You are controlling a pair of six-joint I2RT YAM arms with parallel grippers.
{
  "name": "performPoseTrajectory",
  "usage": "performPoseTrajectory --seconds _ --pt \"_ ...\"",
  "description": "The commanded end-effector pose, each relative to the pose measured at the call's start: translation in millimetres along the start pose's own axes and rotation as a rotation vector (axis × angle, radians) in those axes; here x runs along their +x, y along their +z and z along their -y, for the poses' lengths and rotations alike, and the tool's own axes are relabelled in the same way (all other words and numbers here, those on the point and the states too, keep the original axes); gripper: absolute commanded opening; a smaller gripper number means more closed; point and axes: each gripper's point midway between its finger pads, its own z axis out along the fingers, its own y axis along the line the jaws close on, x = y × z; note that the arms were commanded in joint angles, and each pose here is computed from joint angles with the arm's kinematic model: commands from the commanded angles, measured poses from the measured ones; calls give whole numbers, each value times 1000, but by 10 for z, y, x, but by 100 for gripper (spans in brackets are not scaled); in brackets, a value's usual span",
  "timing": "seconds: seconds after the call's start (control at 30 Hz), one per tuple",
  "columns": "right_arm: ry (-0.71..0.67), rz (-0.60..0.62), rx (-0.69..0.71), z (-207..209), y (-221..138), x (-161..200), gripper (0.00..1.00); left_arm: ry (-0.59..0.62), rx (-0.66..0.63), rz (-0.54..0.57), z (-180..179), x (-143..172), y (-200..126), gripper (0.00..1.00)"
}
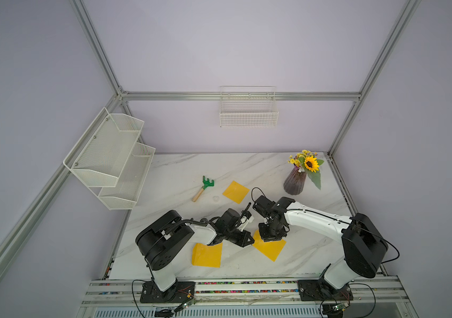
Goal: Seal the envelope with a glue stick
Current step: Apply the envelope at the center of the board.
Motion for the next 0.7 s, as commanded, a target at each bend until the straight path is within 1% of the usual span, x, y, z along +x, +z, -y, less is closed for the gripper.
performPoseTrajectory --seconds 0.0,0.17,0.33,0.37,0.4,0.43,0.5,0.53,0.57,0.67 --pt "37 139 32 123 -5 -249 0 14 -44 32 -9 -75 -96 0" --pt "61 198 -83 50 -253 -352 0 -3 -141 36 -151 -12 -204 0" --pt "78 227 -154 101 -419 -427 0 -32 -274 45 -333 58 -381 0" --pt "80 236 -158 129 -443 -439 0 -40 -288 49 -352 76 -416 2" --pt "83 247 -161 165 -465 -456 0 -45 -296 53 -357 90 -453 6" --pt "82 248 -163 190 -464 -463 0 -47 -301 56 -349 100 -486 12" --pt "87 242 -171 244 -463 -480 0 -47 -300 79 -302 60 -562 31" --pt "87 241 -173 262 -465 -483 0 -41 -296 90 -273 26 -587 35" --pt "82 246 -172 284 -469 -484 0 -30 -294 102 -238 -27 -618 38" --pt "86 249 -169 350 -458 -512 0 -5 -327 124 -196 -208 -709 38"
